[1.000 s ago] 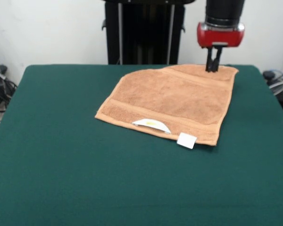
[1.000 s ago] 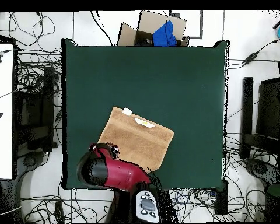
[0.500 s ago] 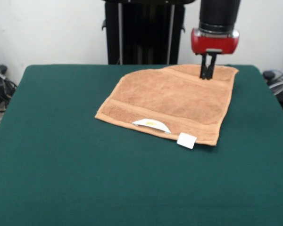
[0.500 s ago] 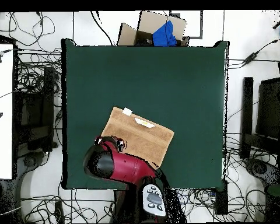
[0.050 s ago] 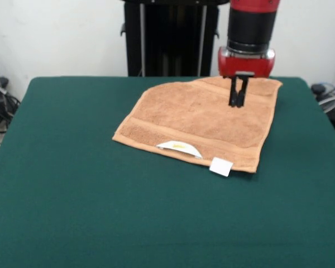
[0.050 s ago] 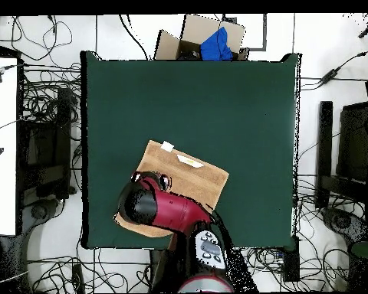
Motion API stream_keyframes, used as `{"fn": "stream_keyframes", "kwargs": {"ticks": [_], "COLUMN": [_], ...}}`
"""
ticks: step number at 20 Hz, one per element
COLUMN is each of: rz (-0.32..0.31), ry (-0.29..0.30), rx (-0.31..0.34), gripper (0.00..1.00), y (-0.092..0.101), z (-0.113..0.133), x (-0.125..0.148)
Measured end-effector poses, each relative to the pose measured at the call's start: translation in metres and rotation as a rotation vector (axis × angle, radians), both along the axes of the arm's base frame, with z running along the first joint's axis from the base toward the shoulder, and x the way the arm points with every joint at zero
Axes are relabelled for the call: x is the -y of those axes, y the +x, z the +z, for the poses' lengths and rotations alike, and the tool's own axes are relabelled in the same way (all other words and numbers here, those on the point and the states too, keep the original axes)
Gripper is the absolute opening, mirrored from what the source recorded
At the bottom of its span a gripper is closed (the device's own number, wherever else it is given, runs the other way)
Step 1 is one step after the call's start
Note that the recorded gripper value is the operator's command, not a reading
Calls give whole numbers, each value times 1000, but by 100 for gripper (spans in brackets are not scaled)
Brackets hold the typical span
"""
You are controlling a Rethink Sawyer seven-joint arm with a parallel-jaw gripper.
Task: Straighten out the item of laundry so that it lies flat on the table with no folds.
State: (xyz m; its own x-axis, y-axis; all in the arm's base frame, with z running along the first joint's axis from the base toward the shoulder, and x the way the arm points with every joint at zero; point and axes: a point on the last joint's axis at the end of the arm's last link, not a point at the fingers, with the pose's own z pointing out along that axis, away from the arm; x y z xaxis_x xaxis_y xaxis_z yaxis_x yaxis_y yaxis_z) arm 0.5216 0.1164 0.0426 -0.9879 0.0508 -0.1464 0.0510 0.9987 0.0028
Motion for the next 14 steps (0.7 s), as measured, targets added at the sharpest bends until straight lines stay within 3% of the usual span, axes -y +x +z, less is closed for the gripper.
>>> {"fn": "stream_keyframes", "kwargs": {"ticks": [14], "rz": [17], "ry": [-9], "rx": [-28], "gripper": [0], "y": [5], "z": [-40], "x": [-1]}}
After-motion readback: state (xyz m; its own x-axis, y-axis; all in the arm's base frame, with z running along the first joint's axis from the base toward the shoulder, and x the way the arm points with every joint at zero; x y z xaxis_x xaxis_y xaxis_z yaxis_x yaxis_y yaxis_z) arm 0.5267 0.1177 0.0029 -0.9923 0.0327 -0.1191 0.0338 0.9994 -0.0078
